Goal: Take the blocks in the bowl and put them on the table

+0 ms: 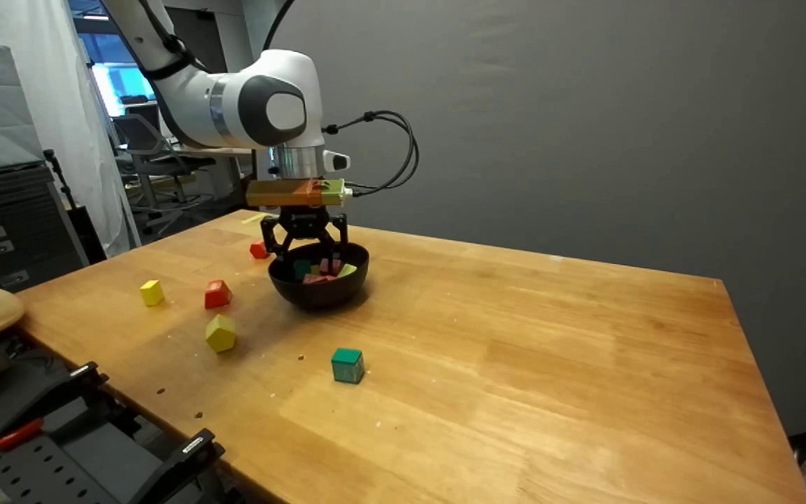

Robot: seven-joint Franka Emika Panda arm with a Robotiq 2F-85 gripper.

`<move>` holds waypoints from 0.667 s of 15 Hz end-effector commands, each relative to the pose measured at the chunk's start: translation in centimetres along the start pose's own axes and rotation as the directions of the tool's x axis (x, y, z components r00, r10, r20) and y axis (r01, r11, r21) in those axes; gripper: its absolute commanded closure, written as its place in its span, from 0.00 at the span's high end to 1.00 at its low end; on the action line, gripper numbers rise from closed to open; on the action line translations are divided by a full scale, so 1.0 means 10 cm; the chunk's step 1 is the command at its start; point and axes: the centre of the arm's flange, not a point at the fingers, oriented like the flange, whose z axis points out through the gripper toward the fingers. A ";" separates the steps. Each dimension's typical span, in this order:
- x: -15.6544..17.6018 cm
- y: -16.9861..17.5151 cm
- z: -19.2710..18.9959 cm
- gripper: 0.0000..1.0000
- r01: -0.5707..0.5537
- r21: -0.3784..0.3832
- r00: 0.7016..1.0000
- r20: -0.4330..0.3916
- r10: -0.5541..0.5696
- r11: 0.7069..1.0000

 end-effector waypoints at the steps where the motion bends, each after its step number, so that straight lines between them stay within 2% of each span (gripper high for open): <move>1: 0.05 0.05 0.00 0.45 -0.012 0.032 1.000 -0.011 0.012 0.999; 5: 0.01 0.03 0.06 0.14 -0.040 0.066 0.999 -0.007 0.040 0.997; 6: 0.02 0.02 0.06 0.12 -0.044 0.070 0.999 -0.008 0.045 0.997; 7: 0.02 0.03 0.04 0.17 -0.048 0.069 0.999 -0.012 0.049 0.996; 10: -0.07 0.05 -0.20 0.17 -0.050 0.042 0.998 -0.032 0.051 0.998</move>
